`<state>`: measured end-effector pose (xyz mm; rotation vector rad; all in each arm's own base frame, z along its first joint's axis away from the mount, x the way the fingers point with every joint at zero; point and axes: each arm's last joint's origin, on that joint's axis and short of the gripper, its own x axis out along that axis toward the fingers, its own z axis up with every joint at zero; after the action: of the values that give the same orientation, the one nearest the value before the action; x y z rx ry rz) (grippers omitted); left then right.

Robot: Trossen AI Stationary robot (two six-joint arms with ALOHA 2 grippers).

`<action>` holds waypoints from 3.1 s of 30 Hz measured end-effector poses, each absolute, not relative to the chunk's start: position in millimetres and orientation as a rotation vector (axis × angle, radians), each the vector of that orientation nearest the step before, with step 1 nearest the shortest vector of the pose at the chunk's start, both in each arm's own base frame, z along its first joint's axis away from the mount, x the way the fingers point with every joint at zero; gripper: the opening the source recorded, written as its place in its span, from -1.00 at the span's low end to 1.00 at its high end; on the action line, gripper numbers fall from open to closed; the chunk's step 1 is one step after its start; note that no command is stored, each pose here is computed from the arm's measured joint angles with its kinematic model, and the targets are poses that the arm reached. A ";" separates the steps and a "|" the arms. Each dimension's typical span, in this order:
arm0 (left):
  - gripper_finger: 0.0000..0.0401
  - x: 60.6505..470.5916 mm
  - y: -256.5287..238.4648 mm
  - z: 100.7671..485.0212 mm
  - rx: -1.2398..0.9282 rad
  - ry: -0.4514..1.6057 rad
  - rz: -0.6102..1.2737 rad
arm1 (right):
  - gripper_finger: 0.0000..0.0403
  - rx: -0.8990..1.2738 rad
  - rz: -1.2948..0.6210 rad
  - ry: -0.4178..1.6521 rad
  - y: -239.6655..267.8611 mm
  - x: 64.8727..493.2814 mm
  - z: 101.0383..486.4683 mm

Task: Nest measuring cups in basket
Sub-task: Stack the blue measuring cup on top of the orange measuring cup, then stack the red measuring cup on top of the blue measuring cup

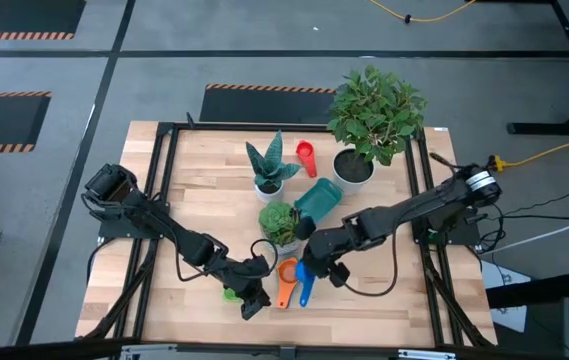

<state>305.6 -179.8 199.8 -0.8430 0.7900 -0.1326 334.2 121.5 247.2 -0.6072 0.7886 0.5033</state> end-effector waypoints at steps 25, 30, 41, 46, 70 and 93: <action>-0.59 306.0 -179.1 199.7 -0.835 0.774 -0.112 | -0.91 -0.646 0.502 0.781 127.9 356.6 214.9; -0.59 306.0 -179.1 199.7 -0.835 0.774 -0.112 | -0.91 -0.643 0.496 0.788 125.0 357.3 214.6; -0.59 306.0 -179.1 199.7 -0.834 0.773 -0.112 | -0.81 -0.631 0.471 0.796 115.1 360.6 214.6; -0.59 306.0 -179.1 199.7 -0.834 0.773 -0.112 | -0.80 -0.627 0.466 0.798 113.3 361.2 214.5; -0.59 306.0 -179.2 199.7 -0.834 0.774 -0.112 | -0.79 -0.617 0.484 0.795 114.0 361.0 214.5; -0.59 306.4 -178.6 199.6 -0.829 0.757 -0.091 | -0.12 -0.613 0.484 0.803 113.8 360.4 214.1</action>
<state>306.4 -178.6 199.6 -0.8288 0.7573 -0.0909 360.4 113.8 214.1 -0.6133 0.8032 0.4837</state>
